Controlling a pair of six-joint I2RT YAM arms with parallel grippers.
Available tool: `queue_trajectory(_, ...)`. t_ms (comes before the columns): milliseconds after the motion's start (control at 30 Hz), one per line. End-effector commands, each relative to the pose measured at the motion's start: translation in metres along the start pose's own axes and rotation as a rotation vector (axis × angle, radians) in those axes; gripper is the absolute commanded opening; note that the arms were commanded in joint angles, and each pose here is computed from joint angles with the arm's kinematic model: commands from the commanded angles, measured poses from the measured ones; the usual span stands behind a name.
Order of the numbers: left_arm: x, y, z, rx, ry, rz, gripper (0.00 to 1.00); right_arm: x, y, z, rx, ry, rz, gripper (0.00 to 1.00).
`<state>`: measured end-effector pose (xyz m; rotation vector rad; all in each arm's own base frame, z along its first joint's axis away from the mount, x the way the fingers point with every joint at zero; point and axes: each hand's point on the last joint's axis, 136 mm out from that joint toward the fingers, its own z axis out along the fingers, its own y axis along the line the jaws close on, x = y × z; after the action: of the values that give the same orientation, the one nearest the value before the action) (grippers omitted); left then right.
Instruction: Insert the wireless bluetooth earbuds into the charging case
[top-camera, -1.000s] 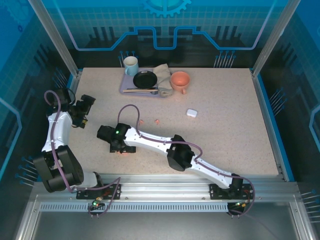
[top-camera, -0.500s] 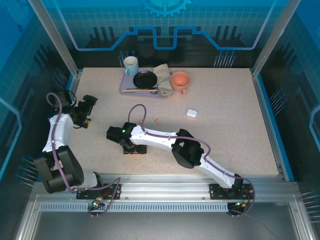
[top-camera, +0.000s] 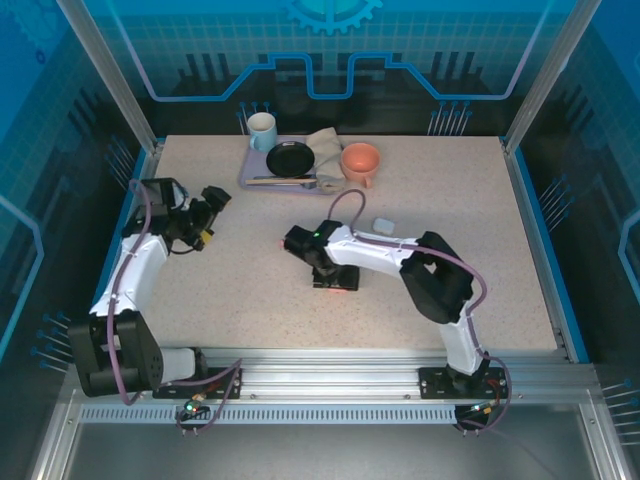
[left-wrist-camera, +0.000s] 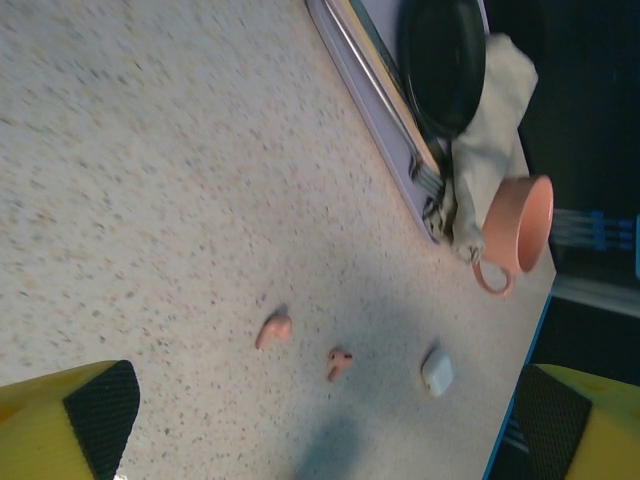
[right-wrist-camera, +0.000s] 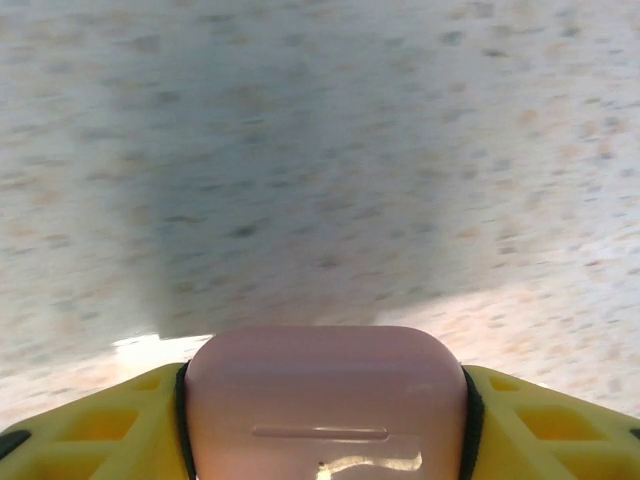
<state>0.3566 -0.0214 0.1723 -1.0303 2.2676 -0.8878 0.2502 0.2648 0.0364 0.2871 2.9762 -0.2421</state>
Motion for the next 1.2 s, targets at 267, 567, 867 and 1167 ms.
queue_trajectory(267,0.064,-0.049,0.022,0.057,0.074,0.169,0.99,-0.014,-0.038,0.035,-0.049,0.103,-0.013,0.67)
queue_trajectory(567,0.104,-0.050,0.036,0.049,0.140,0.225,0.99,-0.011,-0.044,0.050,-0.110,0.156,0.006,0.71)
queue_trajectory(867,0.132,-0.035,0.039,0.110,0.211,0.174,0.99,-0.010,-0.051,0.059,-0.130,0.175,-0.017,0.73)
queue_trajectory(1167,0.146,-0.018,0.038,0.121,0.230,0.177,0.99,-0.014,-0.041,0.051,-0.213,0.182,-0.012,0.54)
